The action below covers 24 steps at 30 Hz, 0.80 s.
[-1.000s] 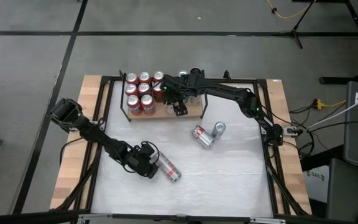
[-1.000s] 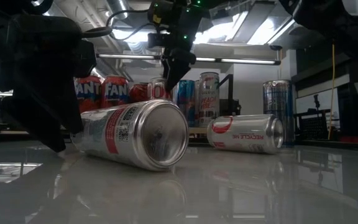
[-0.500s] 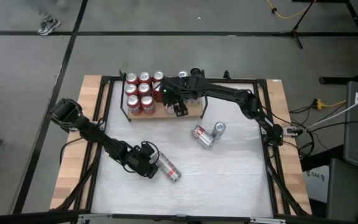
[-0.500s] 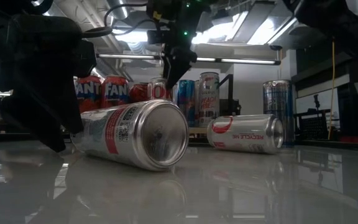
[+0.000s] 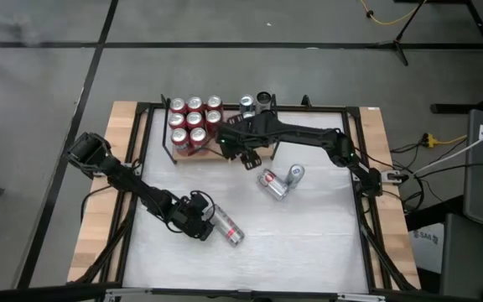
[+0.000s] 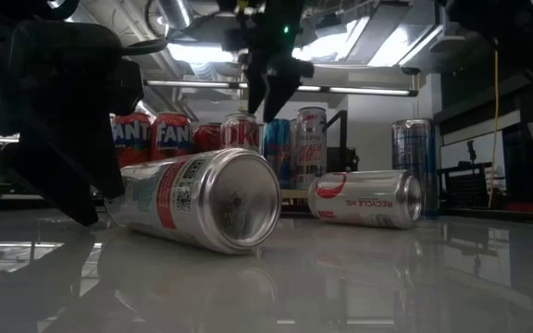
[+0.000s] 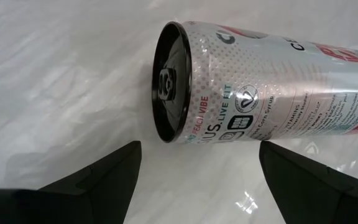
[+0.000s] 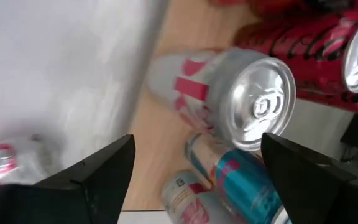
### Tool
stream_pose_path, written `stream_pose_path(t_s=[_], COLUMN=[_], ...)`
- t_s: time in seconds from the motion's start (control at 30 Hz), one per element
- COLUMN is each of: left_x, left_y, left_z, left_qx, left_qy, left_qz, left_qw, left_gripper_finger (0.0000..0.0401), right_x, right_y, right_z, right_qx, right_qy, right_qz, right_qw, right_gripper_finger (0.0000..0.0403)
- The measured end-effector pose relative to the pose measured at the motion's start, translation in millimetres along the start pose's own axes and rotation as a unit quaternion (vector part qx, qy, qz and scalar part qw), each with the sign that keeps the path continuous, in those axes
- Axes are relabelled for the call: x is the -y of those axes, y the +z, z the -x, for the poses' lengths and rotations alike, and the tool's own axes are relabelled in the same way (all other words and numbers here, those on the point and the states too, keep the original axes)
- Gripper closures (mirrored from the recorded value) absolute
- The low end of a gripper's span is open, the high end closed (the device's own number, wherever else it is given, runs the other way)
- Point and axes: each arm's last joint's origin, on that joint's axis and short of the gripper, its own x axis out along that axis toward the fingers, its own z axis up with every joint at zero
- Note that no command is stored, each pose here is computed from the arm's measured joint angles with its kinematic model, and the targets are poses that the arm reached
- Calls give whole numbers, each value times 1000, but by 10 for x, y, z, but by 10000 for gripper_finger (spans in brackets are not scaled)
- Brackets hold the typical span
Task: Place canned beverage on shelf
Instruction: Adjust the white pink soda can
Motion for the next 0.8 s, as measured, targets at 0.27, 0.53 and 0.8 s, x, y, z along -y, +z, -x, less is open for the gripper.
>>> stream_pose_path(t_s=[0.27, 0.53, 0.8], left_x=[10, 27, 45], left_y=[-3, 0, 42], left_z=[0, 2, 46], left_qx=[-10, -20, -23], left_qy=[-7, -14, -27], left_qz=[6, 33, 49], left_qw=[1000, 999, 998], left_gripper_finger=[80, 80, 80], right_x=[-140, -143, -197], right_y=[-5, -234, -469], right_z=[505, 919, 1191], right_qx=[41, 45, 32], right_qy=[-14, -12, 31], right_qz=[9, -43, -93], right_qw=[999, 998, 995], right_gripper_finger=[65, 65, 65])
